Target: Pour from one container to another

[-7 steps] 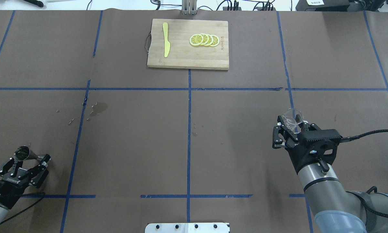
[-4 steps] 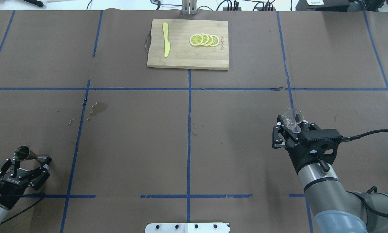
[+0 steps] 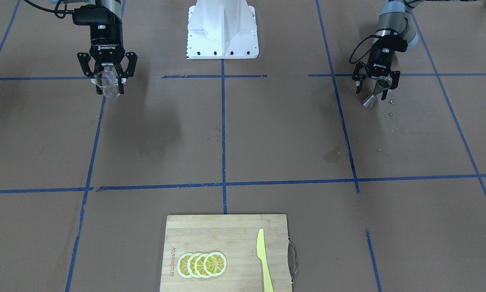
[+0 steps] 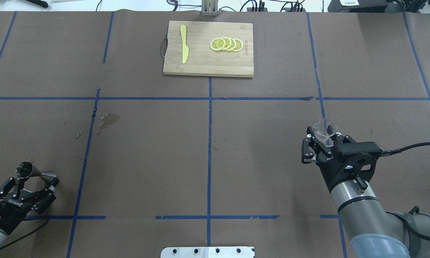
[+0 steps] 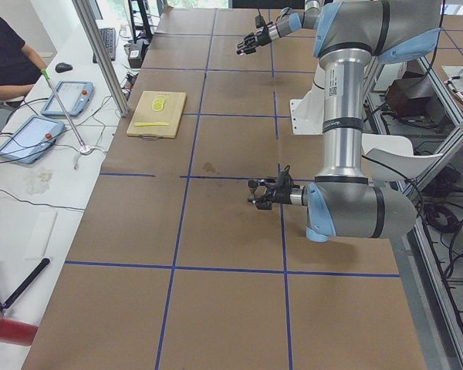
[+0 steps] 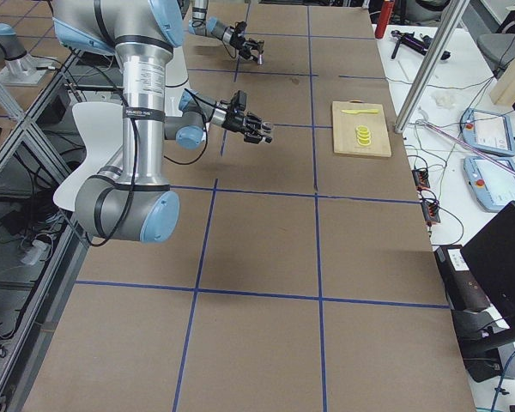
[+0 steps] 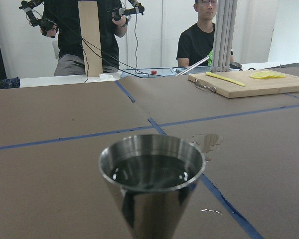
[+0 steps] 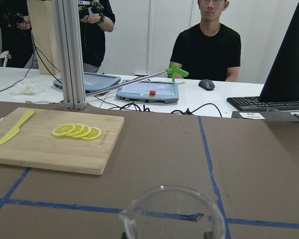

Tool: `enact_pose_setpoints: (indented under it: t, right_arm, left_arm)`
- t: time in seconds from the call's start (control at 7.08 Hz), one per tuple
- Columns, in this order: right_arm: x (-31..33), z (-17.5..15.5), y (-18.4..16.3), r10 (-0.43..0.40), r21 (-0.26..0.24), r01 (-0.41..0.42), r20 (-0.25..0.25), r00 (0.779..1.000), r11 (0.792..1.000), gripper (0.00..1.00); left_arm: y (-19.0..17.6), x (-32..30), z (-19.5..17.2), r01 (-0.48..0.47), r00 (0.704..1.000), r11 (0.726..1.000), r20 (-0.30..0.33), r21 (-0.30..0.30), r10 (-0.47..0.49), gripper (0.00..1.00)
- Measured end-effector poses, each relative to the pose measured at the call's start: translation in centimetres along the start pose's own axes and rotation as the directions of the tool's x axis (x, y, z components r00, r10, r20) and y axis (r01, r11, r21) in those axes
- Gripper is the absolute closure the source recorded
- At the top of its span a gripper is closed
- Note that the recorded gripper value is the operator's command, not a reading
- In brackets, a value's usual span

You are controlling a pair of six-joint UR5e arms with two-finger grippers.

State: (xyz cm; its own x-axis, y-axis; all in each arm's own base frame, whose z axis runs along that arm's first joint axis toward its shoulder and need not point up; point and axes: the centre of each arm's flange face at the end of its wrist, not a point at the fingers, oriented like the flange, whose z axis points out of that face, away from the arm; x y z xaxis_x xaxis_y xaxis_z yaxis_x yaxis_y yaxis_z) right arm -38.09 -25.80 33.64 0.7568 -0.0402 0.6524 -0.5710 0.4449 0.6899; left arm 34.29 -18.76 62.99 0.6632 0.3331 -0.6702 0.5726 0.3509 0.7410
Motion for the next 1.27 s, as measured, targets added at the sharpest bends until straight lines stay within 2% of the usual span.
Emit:
enact_pose_setpoints:
  t: [0.28, 0.71, 1.27]
  right_arm:
    - [-0.1, -0.1, -0.1, 0.002, 0.001, -0.002, 0.002, 1.000, 1.000, 1.00]
    - [-0.1, -0.1, -0.1, 0.004, 0.000, -0.004, 0.003, 1.000, 1.000, 1.00]
    - [-0.1, -0.1, 0.0, 0.004, 0.000, -0.004, 0.002, 1.000, 1.000, 1.00]
  left_arm:
    - [-0.3, -1.0, -0.6, -0.017, 0.999, 0.999, -0.032, -0.043, 0.015, 0.09]
    - [-1.3, -2.6, -2.0, -0.046, 0.994, 0.989, -0.107, -0.140, 0.031, 0.09]
    - [-2.3, -6.4, -4.4, -0.130, 0.977, 0.947, -0.201, -0.292, 0.072, 0.09]
